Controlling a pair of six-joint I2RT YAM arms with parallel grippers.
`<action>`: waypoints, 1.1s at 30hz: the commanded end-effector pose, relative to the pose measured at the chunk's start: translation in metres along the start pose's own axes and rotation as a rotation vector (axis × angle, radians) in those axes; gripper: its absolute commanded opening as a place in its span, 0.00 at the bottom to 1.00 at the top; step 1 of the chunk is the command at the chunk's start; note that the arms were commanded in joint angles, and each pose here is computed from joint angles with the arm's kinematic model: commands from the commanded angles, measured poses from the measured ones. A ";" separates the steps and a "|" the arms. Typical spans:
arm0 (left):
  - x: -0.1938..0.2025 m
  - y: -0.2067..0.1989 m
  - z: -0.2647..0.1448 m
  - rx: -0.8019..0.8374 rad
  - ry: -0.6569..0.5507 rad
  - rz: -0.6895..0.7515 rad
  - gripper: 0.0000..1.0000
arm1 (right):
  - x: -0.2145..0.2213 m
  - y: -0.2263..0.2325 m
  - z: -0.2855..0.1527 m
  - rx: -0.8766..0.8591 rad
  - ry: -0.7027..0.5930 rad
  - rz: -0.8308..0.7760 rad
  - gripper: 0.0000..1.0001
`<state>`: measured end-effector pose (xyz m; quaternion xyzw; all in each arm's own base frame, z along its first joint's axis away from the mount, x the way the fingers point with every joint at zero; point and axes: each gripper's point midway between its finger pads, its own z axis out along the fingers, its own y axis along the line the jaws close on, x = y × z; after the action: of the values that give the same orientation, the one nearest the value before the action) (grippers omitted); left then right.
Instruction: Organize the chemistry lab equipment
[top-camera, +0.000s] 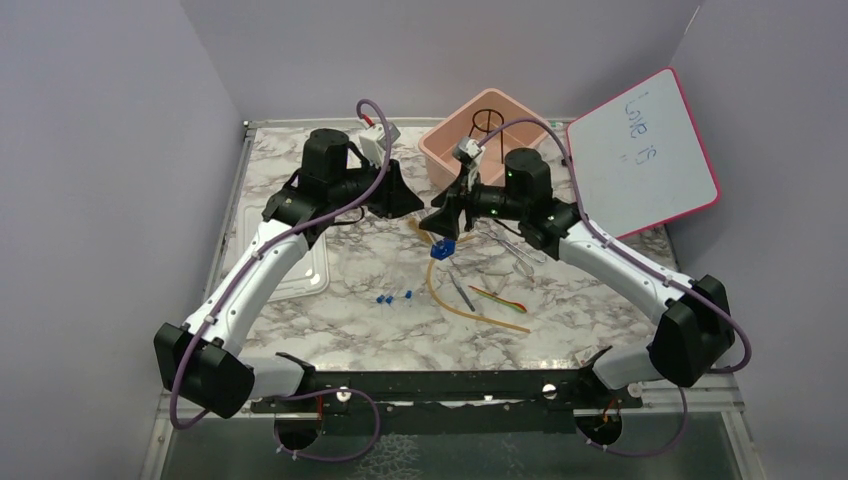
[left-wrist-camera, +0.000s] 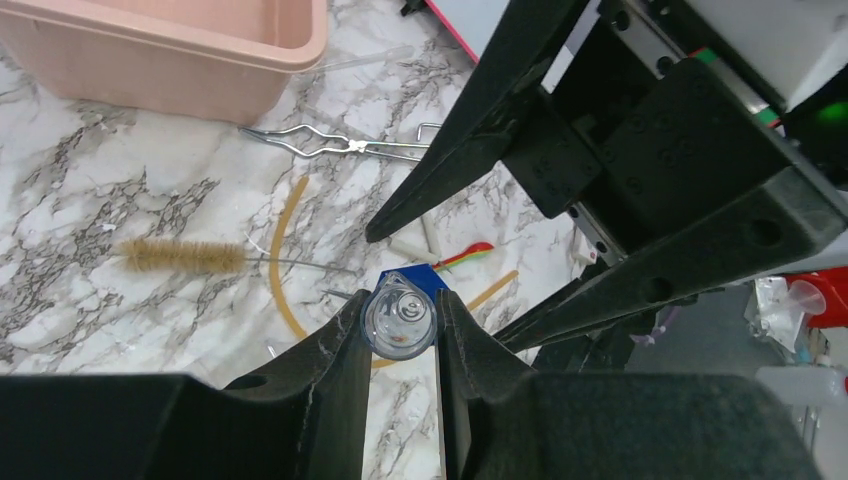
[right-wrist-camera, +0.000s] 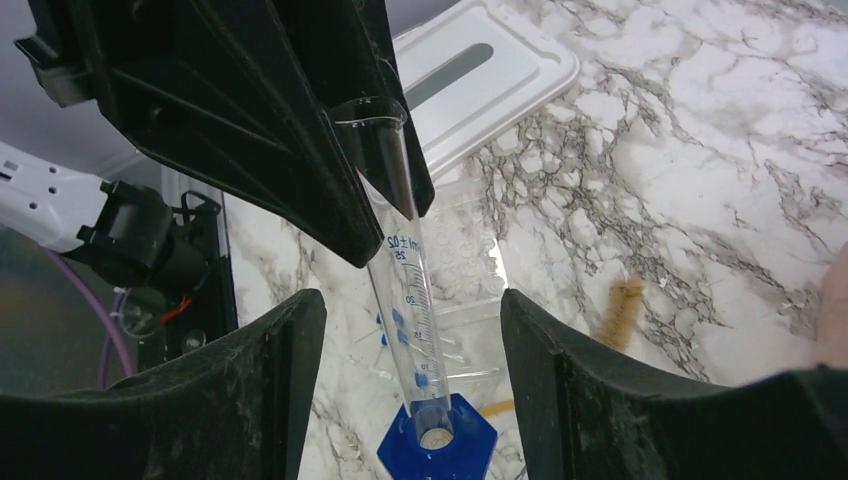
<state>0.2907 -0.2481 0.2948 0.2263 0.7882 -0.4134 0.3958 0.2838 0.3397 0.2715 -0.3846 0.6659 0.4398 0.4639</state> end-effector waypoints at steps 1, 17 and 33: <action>0.003 -0.022 -0.010 0.100 0.002 0.064 0.22 | 0.008 0.009 0.008 -0.052 0.033 -0.022 0.67; -0.033 0.004 -0.019 -0.123 -0.115 0.015 0.81 | 0.003 -0.016 0.011 0.110 -0.029 0.077 0.14; -0.042 0.085 -0.088 -0.683 -0.363 0.007 0.90 | -0.062 -0.162 -0.044 1.021 -0.253 0.517 0.16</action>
<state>0.3352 -0.1491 0.3383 0.0368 0.7958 -0.2003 0.5703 0.3956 0.3051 0.3074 -0.0452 0.7822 0.3050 0.5415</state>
